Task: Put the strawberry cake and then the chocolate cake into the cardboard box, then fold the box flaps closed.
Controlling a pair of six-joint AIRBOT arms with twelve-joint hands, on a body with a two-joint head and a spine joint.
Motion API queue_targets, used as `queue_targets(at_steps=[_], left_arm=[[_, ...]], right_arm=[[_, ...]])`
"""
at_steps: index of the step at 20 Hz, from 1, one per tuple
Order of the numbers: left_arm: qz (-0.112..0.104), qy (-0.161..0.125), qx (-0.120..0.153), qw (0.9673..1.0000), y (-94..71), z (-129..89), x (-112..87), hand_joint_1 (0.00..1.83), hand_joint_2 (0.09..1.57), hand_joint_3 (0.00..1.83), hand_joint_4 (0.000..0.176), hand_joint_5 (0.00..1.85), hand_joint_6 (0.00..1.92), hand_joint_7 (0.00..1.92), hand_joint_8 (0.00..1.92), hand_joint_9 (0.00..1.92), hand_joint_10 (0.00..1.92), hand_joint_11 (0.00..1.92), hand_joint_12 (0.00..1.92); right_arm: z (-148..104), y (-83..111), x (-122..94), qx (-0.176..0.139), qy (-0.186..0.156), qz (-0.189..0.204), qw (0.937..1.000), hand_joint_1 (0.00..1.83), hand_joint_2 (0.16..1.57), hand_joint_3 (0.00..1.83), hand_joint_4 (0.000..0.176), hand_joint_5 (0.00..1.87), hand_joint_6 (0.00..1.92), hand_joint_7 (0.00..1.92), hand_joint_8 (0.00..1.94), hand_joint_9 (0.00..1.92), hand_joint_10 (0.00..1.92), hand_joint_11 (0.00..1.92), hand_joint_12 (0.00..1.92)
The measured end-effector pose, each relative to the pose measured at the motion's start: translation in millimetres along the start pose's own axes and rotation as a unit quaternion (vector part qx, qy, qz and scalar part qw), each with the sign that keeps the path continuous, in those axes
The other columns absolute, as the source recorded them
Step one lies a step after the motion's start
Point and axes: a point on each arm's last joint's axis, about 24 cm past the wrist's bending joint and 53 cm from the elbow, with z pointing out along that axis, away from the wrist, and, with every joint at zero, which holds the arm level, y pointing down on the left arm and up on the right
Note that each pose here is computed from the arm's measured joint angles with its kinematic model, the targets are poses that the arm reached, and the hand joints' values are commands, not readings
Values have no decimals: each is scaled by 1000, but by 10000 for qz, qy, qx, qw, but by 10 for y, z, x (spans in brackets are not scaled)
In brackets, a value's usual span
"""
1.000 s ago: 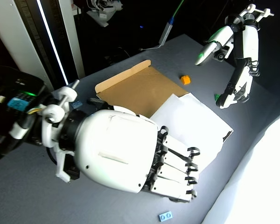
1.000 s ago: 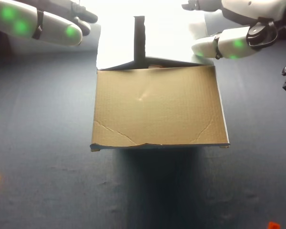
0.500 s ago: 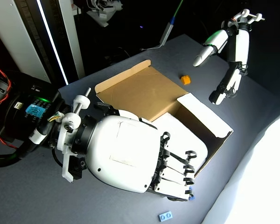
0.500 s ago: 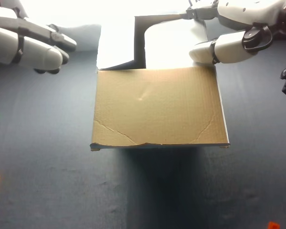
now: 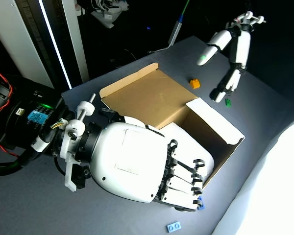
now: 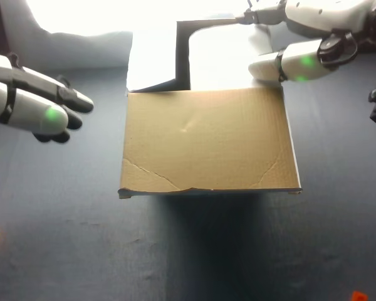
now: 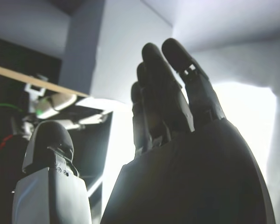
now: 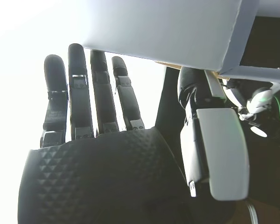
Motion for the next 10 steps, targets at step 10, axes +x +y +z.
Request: queue_targets(at_steps=[10], left_arm=[[-240,767,-276,9964,220,-16,552,476,1081,2,25,380,6,517,4,618,4,181,1173]], right_arm=[[-249,-282,-456,269,-383,-26,9989,225,1235,3,0,295,10,410,4,292,509,0,1515]])
